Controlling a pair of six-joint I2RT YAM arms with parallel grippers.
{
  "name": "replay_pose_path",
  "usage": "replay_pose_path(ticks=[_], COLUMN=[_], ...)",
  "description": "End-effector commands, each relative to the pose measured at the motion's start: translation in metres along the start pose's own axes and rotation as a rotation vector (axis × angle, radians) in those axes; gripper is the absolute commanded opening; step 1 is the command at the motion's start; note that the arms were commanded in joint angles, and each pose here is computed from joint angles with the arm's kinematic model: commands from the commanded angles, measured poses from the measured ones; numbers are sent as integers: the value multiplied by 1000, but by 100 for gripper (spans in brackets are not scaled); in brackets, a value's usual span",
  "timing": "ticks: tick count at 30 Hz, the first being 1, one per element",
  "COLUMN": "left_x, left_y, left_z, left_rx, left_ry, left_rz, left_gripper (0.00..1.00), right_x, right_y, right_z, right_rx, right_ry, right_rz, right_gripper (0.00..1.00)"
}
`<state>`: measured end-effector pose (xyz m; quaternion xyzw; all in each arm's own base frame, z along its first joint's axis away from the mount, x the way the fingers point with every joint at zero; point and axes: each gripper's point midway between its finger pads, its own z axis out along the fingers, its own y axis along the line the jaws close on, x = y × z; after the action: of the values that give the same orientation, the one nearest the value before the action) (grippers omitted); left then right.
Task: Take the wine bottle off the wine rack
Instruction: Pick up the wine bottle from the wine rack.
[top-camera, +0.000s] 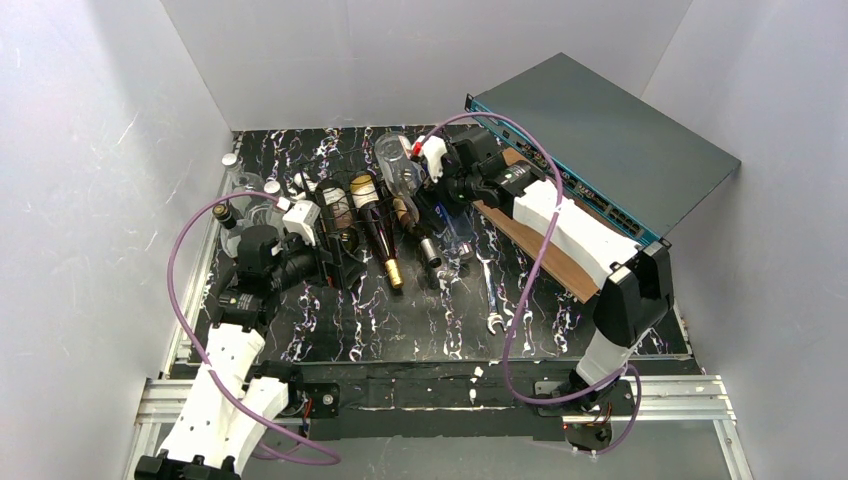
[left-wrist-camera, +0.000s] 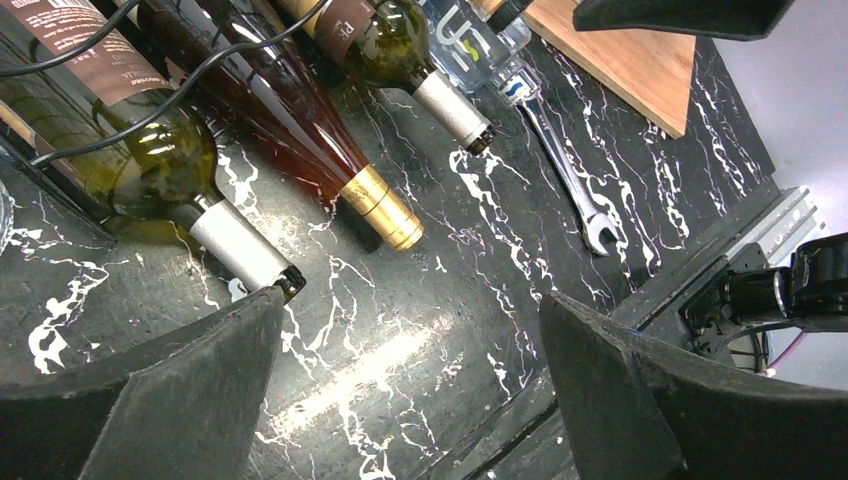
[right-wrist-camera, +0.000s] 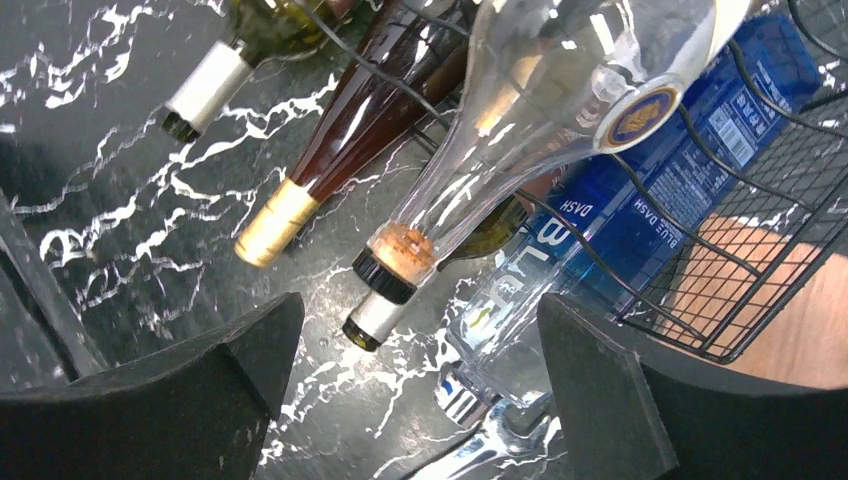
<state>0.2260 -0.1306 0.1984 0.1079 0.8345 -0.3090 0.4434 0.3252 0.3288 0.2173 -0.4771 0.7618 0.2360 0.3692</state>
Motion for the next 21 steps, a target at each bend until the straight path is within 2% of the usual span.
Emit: replay_pose_path(ticks=[1, 8, 12, 21], left_x=[3, 5, 6, 7], left_y=[5, 4, 7, 8], left_z=[2, 5, 5, 7], left_rx=[-11, 2, -11, -16], left_ry=[9, 25, 24, 35], left_rz=[20, 9, 15, 10], left_gripper=[98, 98, 98, 98], right_x=[-43, -41, -43, -32], right_y=[-16, -37, -32, -39], right_z=[-2, 11, 22, 42], right_rx=[139, 301, 287, 370], right_ry=[-120, -151, -163, -152], right_rz=[148, 275, 282, 272], right_gripper=[96, 95, 90, 79])
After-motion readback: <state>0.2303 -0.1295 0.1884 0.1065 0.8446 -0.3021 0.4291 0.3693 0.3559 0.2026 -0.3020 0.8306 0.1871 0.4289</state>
